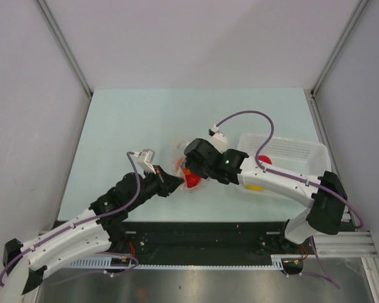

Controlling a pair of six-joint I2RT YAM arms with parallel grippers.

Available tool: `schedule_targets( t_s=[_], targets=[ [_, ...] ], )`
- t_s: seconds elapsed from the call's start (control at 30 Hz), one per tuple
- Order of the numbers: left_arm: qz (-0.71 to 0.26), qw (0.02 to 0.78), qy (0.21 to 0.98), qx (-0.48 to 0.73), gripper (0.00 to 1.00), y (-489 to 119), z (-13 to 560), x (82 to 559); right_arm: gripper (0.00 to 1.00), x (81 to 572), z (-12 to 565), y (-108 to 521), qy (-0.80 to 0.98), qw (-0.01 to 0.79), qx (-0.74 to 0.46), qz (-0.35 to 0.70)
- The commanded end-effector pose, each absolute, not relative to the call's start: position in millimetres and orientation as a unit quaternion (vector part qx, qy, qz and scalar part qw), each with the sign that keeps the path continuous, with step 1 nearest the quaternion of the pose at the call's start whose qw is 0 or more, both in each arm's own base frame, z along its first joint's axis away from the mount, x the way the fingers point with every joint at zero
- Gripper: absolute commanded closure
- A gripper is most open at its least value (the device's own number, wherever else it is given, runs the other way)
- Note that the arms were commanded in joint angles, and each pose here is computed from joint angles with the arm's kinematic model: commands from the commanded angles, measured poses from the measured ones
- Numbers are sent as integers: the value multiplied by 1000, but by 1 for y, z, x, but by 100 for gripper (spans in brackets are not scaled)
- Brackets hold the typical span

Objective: Open the zip-top bag and remove the fake food

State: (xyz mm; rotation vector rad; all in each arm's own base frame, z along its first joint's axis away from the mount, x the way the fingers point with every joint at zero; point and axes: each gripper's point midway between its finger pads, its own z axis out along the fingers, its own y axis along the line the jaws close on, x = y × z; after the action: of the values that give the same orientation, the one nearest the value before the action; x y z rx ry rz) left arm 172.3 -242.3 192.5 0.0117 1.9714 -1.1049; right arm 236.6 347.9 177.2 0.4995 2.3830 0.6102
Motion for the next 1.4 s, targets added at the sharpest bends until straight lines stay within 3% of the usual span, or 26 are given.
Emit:
schedule_targets(
  t_s=[0.0,0.3,0.43,0.57,0.7,0.77,0.83,1.17,1.37],
  targets=[
    [-404,429,808,-21,100,-225,188,173,100,229,241,369,872,328,145,333],
    [-383,480,789,3,100,-213,229,180,100,185,233,372,874,364,-66,315],
    [-396,479,783,26,100,-217,239,174,100,188,230,363,875,383,-78,285],
    [-413,453,790,38,100,-228,237,168,85,195,222,361,886,381,-63,257],
    [-428,433,793,42,100,-238,227,164,80,192,188,361,917,322,-53,230],
    [-425,430,795,39,100,-238,218,165,67,184,179,366,923,301,-67,232],
    [-417,429,801,34,100,-236,211,167,61,179,162,367,930,282,-77,222],
    [-395,440,807,5,100,-222,200,171,45,174,107,369,945,247,-122,178],
    [-395,441,806,1,100,-220,200,171,33,185,88,368,943,266,-144,141]
  ],
)
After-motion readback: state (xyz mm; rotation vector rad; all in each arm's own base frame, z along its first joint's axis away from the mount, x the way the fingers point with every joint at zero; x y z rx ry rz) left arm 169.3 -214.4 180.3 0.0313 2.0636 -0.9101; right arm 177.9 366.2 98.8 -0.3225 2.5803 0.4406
